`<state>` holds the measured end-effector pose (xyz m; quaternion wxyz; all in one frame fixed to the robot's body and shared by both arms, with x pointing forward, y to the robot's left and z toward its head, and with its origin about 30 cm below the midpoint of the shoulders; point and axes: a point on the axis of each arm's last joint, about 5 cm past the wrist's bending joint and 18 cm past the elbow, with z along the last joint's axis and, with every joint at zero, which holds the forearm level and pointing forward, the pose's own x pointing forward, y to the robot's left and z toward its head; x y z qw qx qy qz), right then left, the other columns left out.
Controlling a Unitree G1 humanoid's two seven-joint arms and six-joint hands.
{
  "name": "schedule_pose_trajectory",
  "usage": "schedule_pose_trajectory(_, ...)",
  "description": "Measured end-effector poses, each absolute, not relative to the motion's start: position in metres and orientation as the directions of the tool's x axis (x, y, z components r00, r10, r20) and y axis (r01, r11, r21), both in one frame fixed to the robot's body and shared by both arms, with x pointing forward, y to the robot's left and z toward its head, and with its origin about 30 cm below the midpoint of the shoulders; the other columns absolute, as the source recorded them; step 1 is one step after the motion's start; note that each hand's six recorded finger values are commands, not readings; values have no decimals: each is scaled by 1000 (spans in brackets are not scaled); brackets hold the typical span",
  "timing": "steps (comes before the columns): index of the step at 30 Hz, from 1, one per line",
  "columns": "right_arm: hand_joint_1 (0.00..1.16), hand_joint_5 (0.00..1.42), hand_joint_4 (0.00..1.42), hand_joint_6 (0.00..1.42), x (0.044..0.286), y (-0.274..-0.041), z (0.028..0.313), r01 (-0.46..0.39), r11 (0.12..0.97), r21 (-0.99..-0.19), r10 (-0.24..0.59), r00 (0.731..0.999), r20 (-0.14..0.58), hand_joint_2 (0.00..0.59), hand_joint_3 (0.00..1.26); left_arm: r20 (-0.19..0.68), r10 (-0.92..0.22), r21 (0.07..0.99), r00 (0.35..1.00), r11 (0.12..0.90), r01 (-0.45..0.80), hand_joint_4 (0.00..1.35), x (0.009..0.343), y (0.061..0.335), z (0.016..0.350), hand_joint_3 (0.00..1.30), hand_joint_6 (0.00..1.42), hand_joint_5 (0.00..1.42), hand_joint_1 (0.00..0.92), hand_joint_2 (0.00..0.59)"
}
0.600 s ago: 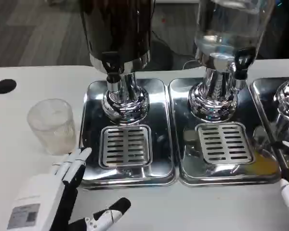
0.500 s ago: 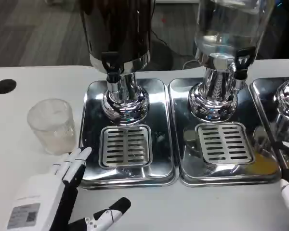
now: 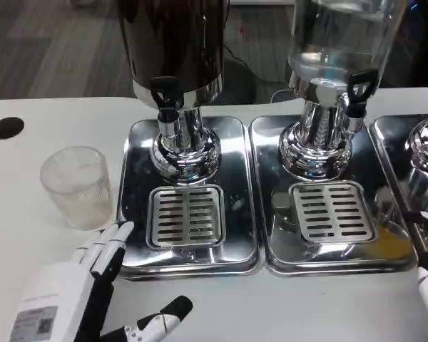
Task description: Grasp the cup under the faucet to collect the drink, then remove the cup.
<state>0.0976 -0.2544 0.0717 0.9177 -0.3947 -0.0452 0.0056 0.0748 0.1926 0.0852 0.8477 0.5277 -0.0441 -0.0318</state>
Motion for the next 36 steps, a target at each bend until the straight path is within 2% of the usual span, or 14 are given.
schedule_pose_trajectory(5, 553, 194, 168, 64, 97, -254, 71, 23, 688, -725, 45, 996, 75, 568, 253, 50, -72, 893, 996, 449, -12, 42, 73, 196, 86, 145, 409, 126, 89, 125)
schedule_pose_trajectory(19, 554, 194, 168, 64, 94, -256, 73, 33, 691, -722, 37, 996, 81, 567, 259, 59, -91, 891, 994, 453, -11, 43, 74, 194, 86, 144, 409, 126, 89, 125)
schedule_pose_trajectory(24, 555, 194, 168, 64, 94, -256, 73, 35, 693, -720, 36, 996, 82, 567, 261, 58, -91, 888, 994, 460, -10, 42, 74, 193, 85, 138, 409, 127, 69, 105)
schedule_pose_trajectory(30, 555, 194, 168, 64, 94, -256, 72, 34, 695, -718, 35, 996, 81, 567, 261, 62, -21, 845, 998, 533, -41, 38, 72, 198, 83, 134, 438, 136, 7, 75)
schedule_pose_trajectory(33, 555, 194, 168, 64, 94, -256, 71, 29, 696, -717, 38, 996, 77, 567, 261, 87, 25, 830, 996, 552, -87, 42, 69, 205, 84, 134, 472, 156, 2, 72)
schedule_pose_trajectory(36, 555, 194, 168, 64, 94, -254, 71, 21, 696, -718, 45, 996, 72, 567, 261, 105, 96, 781, 990, 608, -142, 43, 66, 216, 85, 134, 477, 160, 3, 75)
